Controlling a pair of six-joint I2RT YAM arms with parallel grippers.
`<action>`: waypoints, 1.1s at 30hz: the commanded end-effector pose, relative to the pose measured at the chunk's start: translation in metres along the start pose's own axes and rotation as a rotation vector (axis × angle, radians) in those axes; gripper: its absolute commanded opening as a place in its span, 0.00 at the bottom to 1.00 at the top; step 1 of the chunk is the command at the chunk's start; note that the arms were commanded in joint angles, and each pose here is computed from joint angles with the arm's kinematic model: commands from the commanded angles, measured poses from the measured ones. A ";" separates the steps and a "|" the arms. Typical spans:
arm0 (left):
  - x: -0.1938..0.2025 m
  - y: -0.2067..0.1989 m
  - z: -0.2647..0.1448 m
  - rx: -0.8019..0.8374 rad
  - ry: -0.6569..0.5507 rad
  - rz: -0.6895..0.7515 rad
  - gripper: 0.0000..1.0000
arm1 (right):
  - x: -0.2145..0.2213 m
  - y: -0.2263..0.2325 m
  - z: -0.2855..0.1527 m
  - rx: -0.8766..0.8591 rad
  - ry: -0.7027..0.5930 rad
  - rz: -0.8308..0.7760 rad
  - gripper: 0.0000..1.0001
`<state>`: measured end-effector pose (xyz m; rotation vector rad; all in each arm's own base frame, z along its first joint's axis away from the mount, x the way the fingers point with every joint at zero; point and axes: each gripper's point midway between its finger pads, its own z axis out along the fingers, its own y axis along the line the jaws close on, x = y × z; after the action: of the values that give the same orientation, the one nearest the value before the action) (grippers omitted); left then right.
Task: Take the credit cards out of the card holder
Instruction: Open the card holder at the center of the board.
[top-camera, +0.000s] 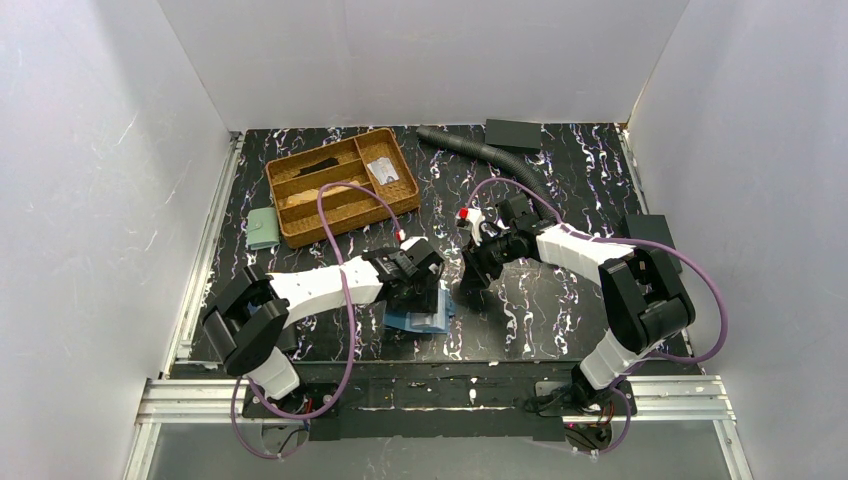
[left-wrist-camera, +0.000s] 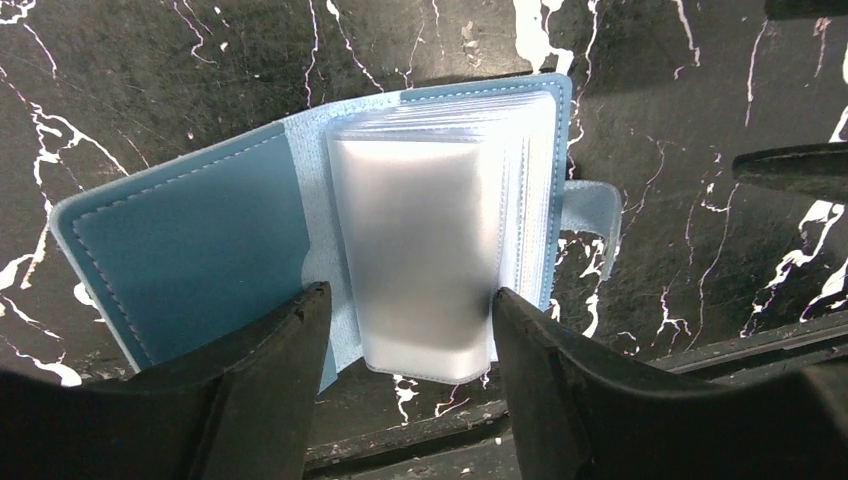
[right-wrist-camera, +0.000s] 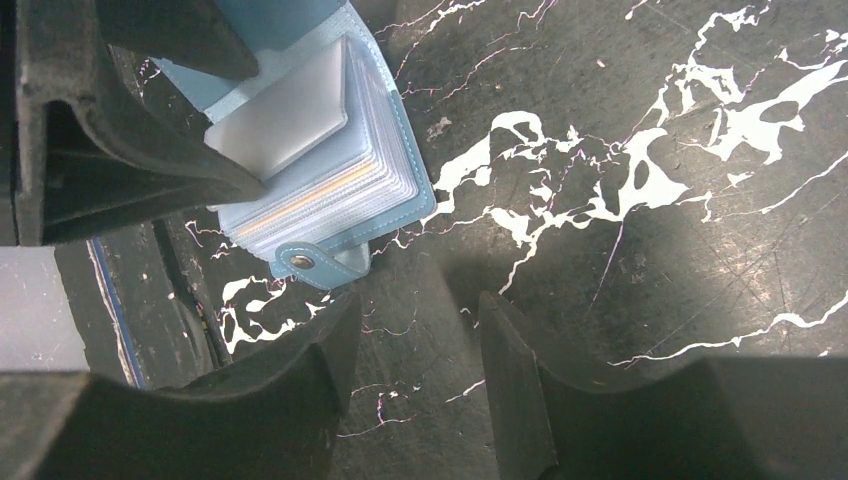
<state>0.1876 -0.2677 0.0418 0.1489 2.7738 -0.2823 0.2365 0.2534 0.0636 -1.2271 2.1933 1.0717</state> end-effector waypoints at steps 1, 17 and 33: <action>0.002 0.008 -0.003 -0.021 -0.014 -0.012 0.56 | -0.017 0.001 -0.005 -0.009 -0.029 -0.033 0.55; 0.006 0.024 -0.002 0.050 -0.001 -0.120 0.00 | -0.014 0.016 -0.001 -0.098 -0.039 -0.016 0.57; -0.007 -0.001 0.011 0.378 -0.022 -0.292 0.00 | -0.016 0.027 0.006 -0.151 -0.021 -0.007 0.62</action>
<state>0.1871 -0.2505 0.0201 -0.1475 2.7595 -0.6859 0.2154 0.2682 0.0634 -1.2350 2.1976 1.2500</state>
